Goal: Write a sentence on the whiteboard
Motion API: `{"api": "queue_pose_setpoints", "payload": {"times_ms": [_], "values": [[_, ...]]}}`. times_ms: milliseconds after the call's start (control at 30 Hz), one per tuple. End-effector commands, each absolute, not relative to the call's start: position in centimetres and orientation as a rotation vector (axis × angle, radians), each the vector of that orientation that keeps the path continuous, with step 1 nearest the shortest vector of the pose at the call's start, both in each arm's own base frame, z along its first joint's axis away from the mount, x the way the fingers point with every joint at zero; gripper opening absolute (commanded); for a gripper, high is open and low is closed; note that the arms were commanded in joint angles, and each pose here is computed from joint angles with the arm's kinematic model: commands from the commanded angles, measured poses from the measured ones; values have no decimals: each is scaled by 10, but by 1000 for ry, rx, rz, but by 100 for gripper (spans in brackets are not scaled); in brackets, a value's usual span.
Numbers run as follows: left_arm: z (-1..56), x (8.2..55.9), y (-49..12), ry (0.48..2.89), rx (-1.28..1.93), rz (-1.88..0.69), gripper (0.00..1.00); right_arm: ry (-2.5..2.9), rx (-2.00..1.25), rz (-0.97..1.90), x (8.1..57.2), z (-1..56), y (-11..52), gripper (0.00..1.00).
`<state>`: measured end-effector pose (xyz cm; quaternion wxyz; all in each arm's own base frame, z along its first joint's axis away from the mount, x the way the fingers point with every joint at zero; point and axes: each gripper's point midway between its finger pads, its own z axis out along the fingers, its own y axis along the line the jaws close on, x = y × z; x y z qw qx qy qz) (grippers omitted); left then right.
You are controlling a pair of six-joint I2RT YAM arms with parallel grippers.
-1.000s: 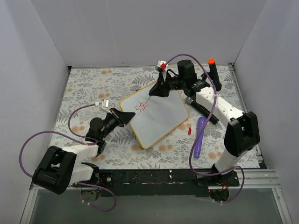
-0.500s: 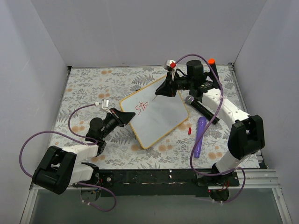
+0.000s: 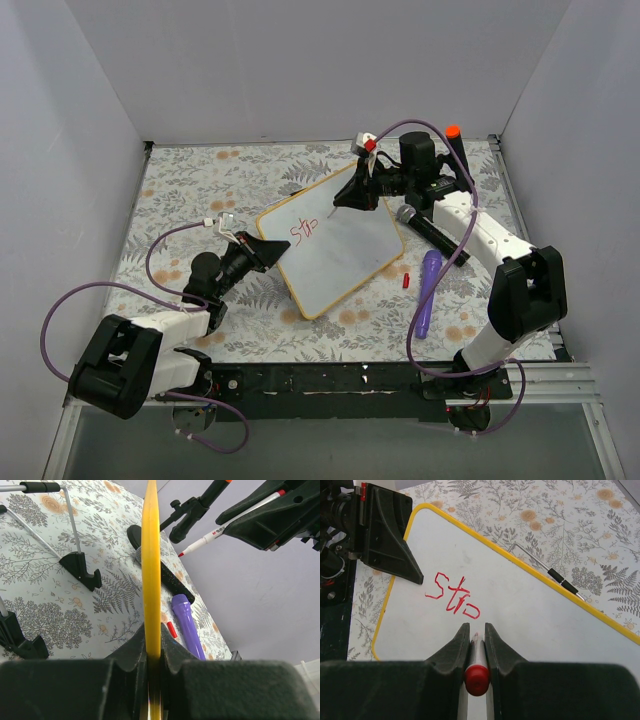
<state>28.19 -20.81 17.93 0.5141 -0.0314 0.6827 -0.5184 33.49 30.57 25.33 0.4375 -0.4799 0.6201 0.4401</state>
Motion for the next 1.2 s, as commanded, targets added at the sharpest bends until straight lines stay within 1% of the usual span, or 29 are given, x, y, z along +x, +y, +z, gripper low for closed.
{"api": "queue_pose_setpoints", "payload": {"times_ms": [0,467,600,800,1167], "values": [[208,276,-214,1544,28,-1268,0,1470,-1214,1052,337,272,303,1],[206,276,-213,1550,22,-1267,0,1500,-1178,1074,339,265,304,1],[205,277,-213,1551,21,-1265,0,1462,-1222,1118,331,270,307,1],[206,277,-214,1551,20,-1275,0,1479,-1262,1134,327,260,325,1],[204,278,-214,1561,21,-1266,0,1509,-1235,1098,343,261,338,1]]}}
